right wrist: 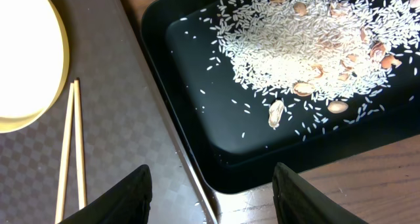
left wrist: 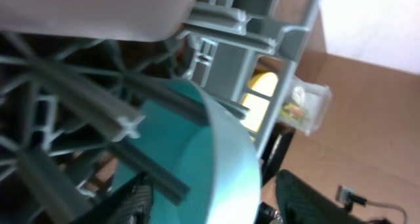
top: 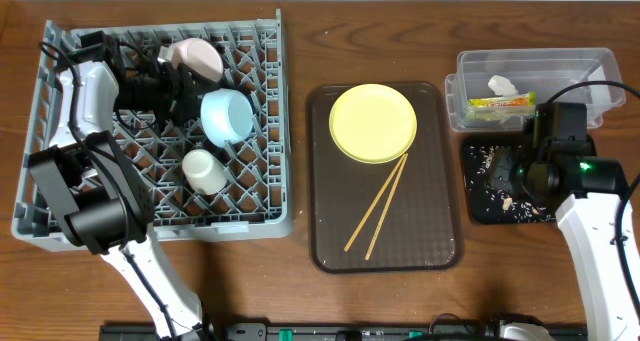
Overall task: Sort waste into correct bins and load items into the dishwasher rack
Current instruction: 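Carry the blue bowl with the left gripper and set it in the rack, then reach the left gripper down to the wooden chopsticks on the tray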
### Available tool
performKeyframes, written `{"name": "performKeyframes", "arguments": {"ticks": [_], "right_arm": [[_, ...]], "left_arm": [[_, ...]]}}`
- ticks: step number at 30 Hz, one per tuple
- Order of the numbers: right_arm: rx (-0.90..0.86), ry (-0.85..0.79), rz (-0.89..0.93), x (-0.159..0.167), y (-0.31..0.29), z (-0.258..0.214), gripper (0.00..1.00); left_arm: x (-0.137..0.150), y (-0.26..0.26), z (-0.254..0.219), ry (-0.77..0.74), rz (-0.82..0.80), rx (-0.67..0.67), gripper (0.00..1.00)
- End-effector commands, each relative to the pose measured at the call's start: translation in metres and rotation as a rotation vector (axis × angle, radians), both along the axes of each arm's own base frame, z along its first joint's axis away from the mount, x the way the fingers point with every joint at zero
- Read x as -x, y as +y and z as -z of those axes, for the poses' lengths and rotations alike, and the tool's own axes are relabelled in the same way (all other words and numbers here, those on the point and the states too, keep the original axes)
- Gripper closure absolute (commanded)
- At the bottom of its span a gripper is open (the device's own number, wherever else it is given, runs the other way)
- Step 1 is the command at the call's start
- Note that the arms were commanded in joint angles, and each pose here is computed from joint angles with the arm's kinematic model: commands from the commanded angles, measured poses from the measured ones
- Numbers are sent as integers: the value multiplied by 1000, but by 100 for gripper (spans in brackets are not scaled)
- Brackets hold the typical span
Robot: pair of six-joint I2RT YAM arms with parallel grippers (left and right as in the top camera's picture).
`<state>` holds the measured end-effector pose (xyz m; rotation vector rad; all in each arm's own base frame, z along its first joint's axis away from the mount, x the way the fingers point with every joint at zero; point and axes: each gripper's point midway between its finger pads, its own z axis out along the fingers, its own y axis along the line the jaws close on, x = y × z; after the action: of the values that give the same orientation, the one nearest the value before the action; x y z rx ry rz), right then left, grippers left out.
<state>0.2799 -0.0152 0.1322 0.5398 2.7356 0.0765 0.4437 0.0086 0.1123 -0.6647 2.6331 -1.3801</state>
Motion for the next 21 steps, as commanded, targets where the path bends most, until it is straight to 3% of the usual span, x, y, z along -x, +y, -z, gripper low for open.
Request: {"name": "performKeyframes", "arguments": {"ticks": [1, 7, 13, 21], "right_arm": [[8, -26, -7, -2, -2, -8, 43], [10, -43, -9, -6, -2, -9, 42], [11, -77, -10, -14, -2, -13, 37], [-22, -100, -32, -19, 5, -15, 33]], "left_arm": [[6, 18, 0, 4, -4, -163, 30], [15, 45, -60, -128, -50, -439, 24], [26, 43, -128, -300, -85, -573, 20], [30, -11, -141, -364, 34, -725, 17]]}}
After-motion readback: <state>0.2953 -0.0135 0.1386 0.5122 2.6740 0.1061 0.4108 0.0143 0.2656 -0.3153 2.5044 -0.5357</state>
